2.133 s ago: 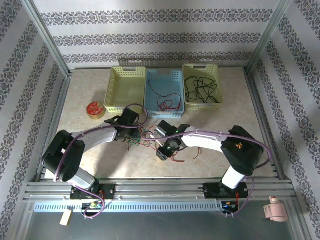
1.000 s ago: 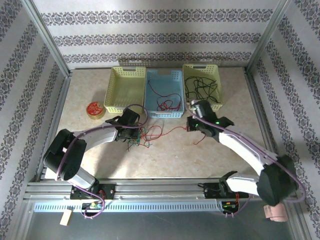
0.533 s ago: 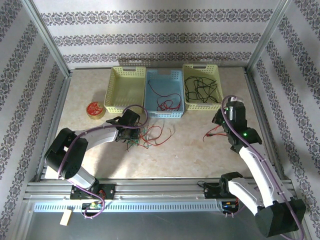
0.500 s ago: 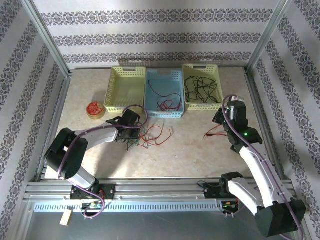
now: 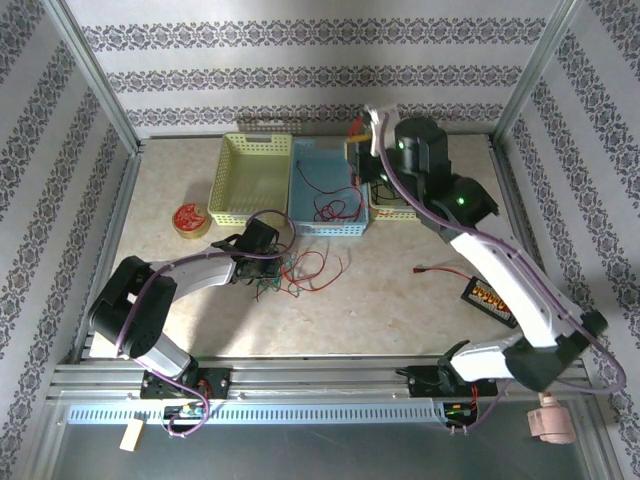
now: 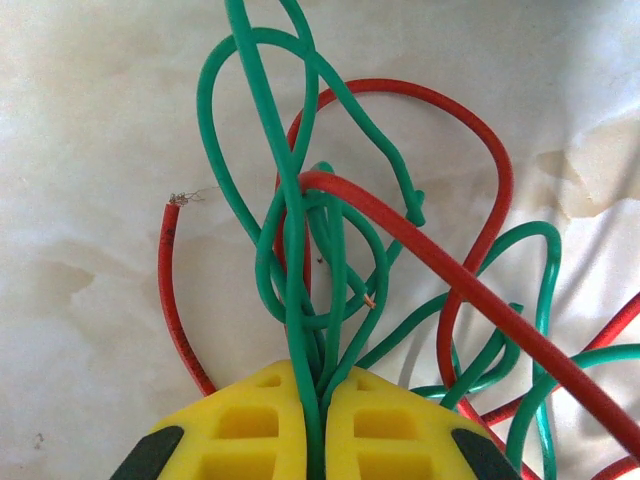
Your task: Untangle the cables
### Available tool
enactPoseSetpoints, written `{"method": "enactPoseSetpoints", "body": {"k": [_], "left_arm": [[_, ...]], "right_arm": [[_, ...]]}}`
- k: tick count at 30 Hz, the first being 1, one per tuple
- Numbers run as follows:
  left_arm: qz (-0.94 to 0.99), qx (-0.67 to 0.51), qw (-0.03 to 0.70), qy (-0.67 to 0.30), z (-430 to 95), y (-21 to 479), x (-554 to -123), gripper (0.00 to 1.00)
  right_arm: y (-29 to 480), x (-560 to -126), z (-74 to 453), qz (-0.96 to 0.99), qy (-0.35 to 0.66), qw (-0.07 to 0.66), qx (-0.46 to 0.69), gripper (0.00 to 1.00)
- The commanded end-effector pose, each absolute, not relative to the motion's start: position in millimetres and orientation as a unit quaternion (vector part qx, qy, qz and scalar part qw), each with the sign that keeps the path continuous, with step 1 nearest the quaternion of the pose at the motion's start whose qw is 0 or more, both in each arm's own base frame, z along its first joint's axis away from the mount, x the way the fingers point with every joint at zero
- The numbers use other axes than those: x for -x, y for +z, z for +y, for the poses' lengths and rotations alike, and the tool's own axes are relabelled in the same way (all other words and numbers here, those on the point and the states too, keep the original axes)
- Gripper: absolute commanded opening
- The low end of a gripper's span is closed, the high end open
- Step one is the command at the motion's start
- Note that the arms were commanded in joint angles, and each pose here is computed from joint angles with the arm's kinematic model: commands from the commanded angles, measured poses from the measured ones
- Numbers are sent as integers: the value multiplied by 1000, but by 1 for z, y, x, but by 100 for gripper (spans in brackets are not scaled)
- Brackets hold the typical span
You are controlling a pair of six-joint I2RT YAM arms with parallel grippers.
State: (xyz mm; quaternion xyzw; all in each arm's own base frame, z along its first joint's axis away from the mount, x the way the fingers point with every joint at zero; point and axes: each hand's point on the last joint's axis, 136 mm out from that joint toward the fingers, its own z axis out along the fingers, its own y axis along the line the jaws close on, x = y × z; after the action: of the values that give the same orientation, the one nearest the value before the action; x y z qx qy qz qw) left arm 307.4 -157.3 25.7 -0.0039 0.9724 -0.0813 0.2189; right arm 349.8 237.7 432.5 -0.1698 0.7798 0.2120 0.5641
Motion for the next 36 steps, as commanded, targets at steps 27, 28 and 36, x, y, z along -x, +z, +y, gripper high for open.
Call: {"method": "enactPoseSetpoints", "body": {"k": [27, 28, 36], "left_arm": [[965, -6, 235, -113, -166, 27, -311, 0], [965, -8, 235, -113, -167, 28, -312, 0], [964, -6, 239, -112, -166, 31, -313, 0]], "right_arm": [[197, -478, 274, 890, 199, 386, 139, 47], [202, -468, 272, 889, 190, 391, 144, 50], [176, -355, 247, 907, 162, 345, 182, 52]]}}
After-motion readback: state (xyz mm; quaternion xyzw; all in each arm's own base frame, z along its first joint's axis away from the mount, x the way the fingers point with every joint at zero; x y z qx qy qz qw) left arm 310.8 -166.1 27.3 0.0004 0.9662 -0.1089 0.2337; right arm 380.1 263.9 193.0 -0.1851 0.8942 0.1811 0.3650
